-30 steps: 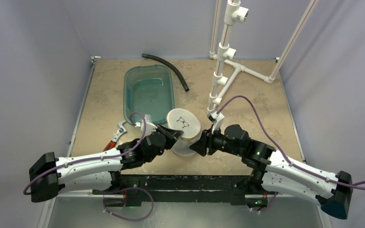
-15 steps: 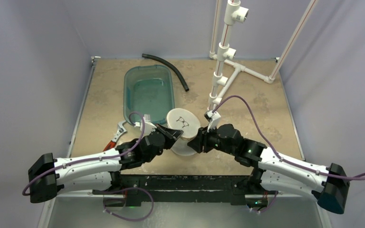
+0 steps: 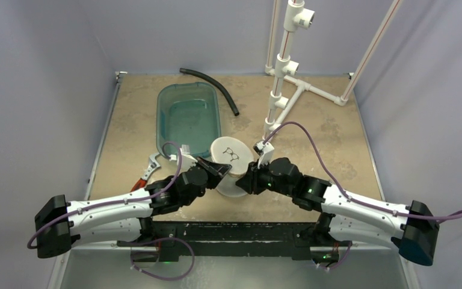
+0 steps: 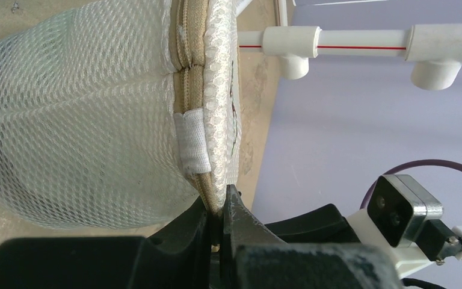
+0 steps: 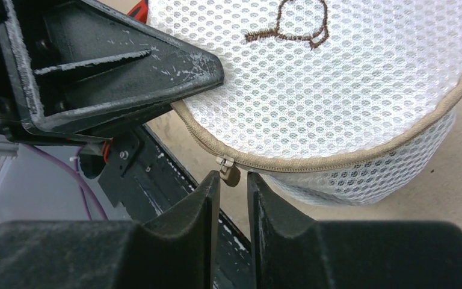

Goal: Unzip the laundry bag and remove the bra
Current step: Unzip the laundry bag at the center of the board.

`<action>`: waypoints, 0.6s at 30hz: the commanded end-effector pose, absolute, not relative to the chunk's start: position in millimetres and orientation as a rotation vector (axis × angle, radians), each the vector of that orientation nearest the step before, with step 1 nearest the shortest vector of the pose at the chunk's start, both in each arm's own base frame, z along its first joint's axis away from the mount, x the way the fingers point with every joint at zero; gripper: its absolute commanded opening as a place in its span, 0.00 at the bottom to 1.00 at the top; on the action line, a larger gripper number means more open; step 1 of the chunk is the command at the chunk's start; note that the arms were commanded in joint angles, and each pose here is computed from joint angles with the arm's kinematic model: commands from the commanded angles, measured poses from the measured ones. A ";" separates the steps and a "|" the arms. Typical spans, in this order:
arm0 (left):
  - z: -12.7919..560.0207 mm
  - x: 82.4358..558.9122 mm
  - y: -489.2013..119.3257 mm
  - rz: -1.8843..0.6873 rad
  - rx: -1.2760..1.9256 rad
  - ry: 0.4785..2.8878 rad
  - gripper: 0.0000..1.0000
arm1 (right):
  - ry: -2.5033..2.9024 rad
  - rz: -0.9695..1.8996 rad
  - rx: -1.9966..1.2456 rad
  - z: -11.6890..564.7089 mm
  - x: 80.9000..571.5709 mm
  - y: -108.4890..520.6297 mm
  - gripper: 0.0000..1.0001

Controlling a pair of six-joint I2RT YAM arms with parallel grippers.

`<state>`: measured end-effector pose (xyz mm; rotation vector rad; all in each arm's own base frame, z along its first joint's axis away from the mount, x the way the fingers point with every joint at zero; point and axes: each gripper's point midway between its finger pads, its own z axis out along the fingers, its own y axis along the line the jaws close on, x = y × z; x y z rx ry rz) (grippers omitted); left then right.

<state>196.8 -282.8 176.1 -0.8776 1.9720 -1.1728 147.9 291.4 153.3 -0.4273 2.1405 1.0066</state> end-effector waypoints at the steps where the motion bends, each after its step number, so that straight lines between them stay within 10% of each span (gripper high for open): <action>1: 207.1 199.2 -285.8 -1.254 -0.872 1.897 0.00 | 2.081 1.037 -0.403 172.5 153.5 300.9 0.23; 11: 203.2 195.4 -283.8 -1.262 -0.866 1.911 0.00 | 2.071 1.030 -0.366 176.1 155.9 298.6 0.09; 18: 198.6 194.2 -285.4 -1.261 -0.866 1.926 0.00 | 2.058 1.050 -0.357 180.0 153.6 302.9 0.30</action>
